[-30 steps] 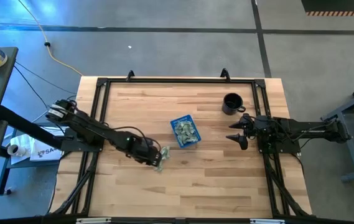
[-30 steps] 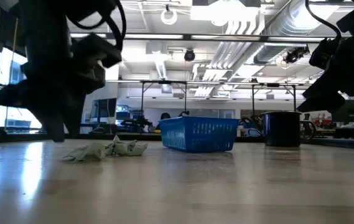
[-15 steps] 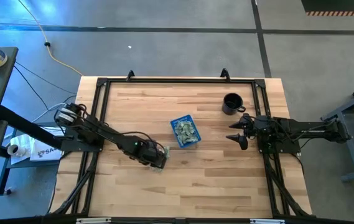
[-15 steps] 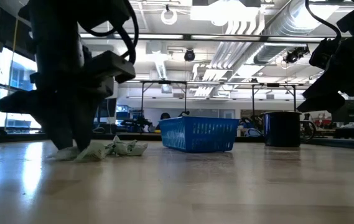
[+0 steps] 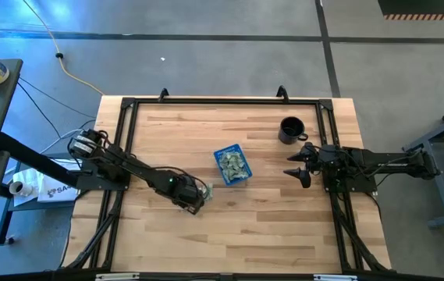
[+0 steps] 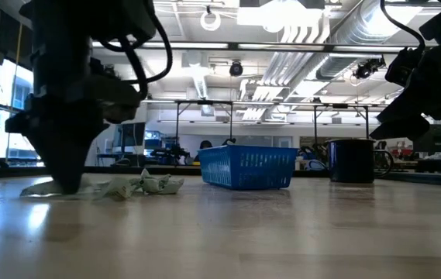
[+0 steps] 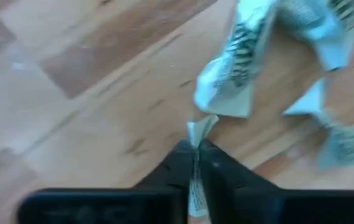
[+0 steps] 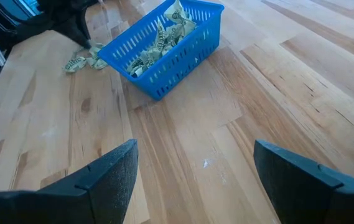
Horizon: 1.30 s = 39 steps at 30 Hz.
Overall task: Pick and place Stevia / Truvia into bins
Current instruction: Put the stevia packet into the basket
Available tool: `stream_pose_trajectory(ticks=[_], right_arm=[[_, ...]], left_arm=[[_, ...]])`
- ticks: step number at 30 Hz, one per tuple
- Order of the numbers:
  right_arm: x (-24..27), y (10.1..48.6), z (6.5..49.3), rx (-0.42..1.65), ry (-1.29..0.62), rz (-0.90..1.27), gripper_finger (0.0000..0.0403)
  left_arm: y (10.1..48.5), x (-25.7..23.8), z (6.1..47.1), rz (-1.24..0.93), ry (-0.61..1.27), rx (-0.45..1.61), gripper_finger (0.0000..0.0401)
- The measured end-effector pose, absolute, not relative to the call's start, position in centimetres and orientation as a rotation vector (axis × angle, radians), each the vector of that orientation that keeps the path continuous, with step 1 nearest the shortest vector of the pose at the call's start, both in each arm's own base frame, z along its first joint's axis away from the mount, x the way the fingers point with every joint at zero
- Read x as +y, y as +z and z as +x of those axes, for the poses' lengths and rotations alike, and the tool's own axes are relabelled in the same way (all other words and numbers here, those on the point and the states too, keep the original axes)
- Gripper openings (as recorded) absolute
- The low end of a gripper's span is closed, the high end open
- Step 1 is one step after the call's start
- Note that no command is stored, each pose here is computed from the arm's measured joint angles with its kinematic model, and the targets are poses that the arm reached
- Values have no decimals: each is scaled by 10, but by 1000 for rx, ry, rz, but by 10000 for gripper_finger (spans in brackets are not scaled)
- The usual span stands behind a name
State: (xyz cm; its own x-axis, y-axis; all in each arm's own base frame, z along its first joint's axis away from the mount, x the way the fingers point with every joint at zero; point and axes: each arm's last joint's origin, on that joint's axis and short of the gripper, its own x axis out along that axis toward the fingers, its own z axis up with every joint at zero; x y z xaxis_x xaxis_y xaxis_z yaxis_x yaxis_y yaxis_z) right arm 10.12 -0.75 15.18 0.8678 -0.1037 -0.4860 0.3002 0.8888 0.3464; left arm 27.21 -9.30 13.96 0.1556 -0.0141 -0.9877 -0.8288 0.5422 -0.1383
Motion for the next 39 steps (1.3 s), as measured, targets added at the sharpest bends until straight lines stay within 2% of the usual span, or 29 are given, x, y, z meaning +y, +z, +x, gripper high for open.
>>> stream_pose_trajectory(ticks=[3,9,13,17,20,24,27,33,39], right_arm=[[-7,152,101,477,-218,428,307],[-7,152,101,476,-218,428,307],[-7,152,101,477,-218,428,307],[-7,152,101,476,-219,428,307],[-7,152,101,477,-218,428,307],[-7,152,101,477,-218,428,307],[-7,151,101,481,-218,429,307],[-7,151,102,484,-219,428,307],[-7,151,101,483,-219,428,307]], left_arm=[[146,-83,266,-788,688,1326,23],[182,-36,264,-781,665,1207,41],[206,1,268,-749,607,1026,22],[213,33,278,-799,517,925,22],[230,43,301,-772,390,796,23],[254,45,335,-589,256,702,23],[259,47,361,-488,197,717,24],[236,43,406,-319,118,796,51],[219,29,412,-280,121,940,113]])
